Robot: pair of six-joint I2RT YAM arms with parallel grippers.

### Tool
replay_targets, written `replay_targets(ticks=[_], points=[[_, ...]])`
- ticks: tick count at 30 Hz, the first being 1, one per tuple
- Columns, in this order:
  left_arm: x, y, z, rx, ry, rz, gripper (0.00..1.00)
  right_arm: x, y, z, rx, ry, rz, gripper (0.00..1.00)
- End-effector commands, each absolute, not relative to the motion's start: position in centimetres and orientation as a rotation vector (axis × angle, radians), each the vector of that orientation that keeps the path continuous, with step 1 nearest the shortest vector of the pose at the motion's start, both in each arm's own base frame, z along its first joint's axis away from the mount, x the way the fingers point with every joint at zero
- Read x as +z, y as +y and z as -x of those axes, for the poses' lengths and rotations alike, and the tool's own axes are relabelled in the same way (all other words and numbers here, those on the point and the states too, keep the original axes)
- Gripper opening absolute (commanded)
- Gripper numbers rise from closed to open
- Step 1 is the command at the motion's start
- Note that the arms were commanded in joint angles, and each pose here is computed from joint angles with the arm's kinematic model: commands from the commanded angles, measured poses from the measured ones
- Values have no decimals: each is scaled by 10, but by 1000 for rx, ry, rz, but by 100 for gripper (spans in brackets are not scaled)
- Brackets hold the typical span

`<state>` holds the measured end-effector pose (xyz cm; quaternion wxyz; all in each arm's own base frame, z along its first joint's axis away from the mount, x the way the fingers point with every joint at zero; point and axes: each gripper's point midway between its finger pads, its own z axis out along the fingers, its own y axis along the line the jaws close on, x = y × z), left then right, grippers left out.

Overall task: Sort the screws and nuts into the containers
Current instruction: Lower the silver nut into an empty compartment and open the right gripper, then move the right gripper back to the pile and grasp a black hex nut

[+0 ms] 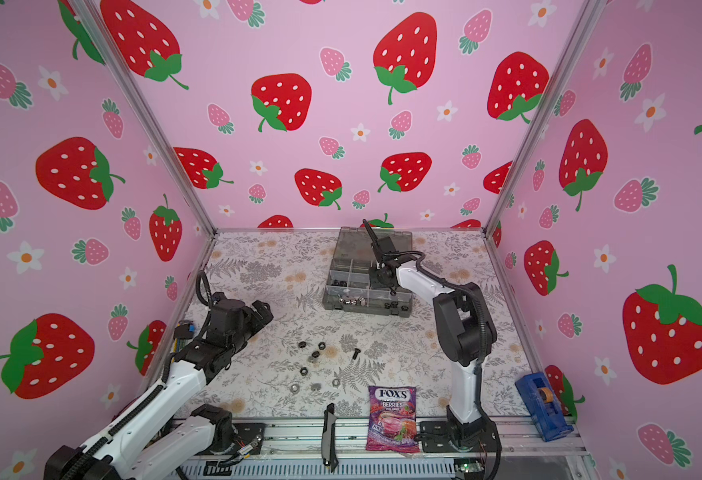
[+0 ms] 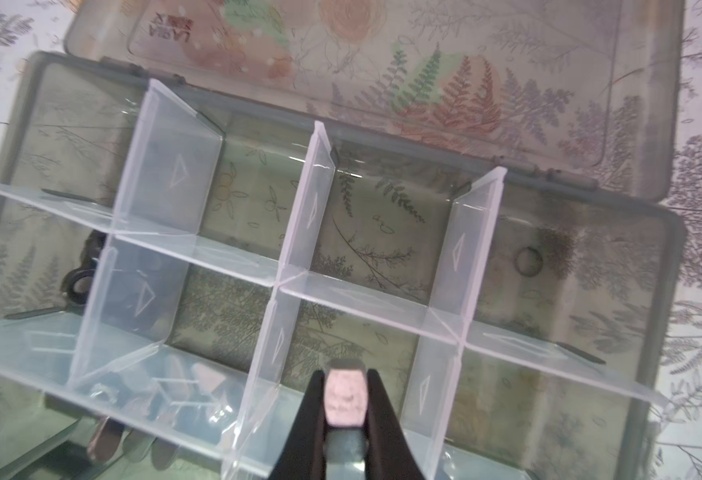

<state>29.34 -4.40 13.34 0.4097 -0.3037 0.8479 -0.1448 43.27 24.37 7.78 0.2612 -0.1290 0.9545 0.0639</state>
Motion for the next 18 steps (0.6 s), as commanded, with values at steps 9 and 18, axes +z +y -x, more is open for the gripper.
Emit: replay_targets(ticks=[9,18], points=[[137,-37,-291,-329,2123,769,99,86,241,-430,102,2584,399,42],[138,-36,-290,-327,2118,772,99,146,248,-387,51,2484,384,46]])
